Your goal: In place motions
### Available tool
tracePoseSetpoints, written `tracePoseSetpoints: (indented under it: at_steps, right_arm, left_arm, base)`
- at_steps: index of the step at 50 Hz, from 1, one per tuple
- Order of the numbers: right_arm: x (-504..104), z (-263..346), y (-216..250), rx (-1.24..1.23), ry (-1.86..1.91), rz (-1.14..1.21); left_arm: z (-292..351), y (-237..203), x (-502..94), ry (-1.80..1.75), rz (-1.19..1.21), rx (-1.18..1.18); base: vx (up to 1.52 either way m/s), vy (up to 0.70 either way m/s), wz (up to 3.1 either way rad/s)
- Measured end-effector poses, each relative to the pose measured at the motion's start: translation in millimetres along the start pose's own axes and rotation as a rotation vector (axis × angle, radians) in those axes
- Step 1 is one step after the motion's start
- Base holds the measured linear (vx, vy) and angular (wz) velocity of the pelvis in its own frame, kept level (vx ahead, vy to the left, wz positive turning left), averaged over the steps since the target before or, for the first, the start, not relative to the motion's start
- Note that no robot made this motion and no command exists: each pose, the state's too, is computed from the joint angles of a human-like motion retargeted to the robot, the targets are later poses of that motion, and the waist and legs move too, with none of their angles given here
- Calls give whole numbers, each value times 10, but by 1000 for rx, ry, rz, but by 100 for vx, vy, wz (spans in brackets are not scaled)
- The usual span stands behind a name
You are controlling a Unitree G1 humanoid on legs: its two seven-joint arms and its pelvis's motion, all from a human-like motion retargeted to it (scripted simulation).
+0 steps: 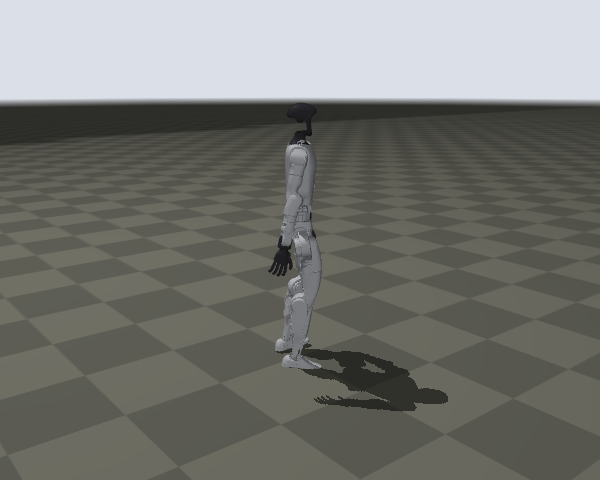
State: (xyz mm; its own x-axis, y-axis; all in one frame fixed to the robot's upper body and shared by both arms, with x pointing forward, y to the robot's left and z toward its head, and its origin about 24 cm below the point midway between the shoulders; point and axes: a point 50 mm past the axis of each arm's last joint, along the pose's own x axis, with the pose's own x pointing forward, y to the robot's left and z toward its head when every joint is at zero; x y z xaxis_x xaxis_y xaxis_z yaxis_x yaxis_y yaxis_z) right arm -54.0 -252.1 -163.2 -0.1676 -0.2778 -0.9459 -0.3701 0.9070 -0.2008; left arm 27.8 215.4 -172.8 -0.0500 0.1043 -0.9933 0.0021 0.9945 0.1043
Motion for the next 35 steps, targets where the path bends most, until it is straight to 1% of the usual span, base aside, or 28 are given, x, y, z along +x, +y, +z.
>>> tracePoseSetpoints:
  at_steps: [4, 9, 12, 15, 18, 20, 24, 27, 30, 35]
  right_arm:
    - [-30, 316, 22, -95, -40, -2]
    - [-224, 1220, 125, -267, -264, 51]
    - [-484, 1837, 173, -310, -445, 89]
    - [-884, 2464, 154, -297, -680, 104]
    - [-1268, 2880, 89, -305, -886, 105]
    - [-1489, 3072, 20, -324, -998, 79]
    - [-1640, 3196, -124, -334, -1061, -7]
    - [-1610, 3175, -159, -307, -1046, -3]
    - [-1527, 3112, -133, -285, -1018, 10]
    - [-1264, 2874, 50, -293, -944, 49]
  left_arm:
    - [-490, 31, 11, 148, 10, -16]
    - [-1130, 61, -53, 329, -21, 2]
    - [-1484, 22, -129, 432, -63, 7]
    - [-1837, -86, -236, 534, -151, -9]
    - [-2084, -174, -333, 606, -206, -32]
    - [-2217, -219, -387, 638, -197, -50]
    - [-2243, -203, -387, 621, -124, -85]
    - [-2103, -162, -324, 567, -115, -114]
    - [-1937, -107, -259, 516, -91, -158]
    - [-1690, -20, -178, 434, -50, -254]
  base:
    - [-7, -4, 1]
    - [-15, -8, -17]
    - [-11, -2, -44]
    - [-4, 6, -105]
    - [0, 7, -89]
    - [5, 6, -65]
    - [8, 2, 1]
    - [6, 0, 59]
    - [4, 0, 82]
    - [16, 4, 99]
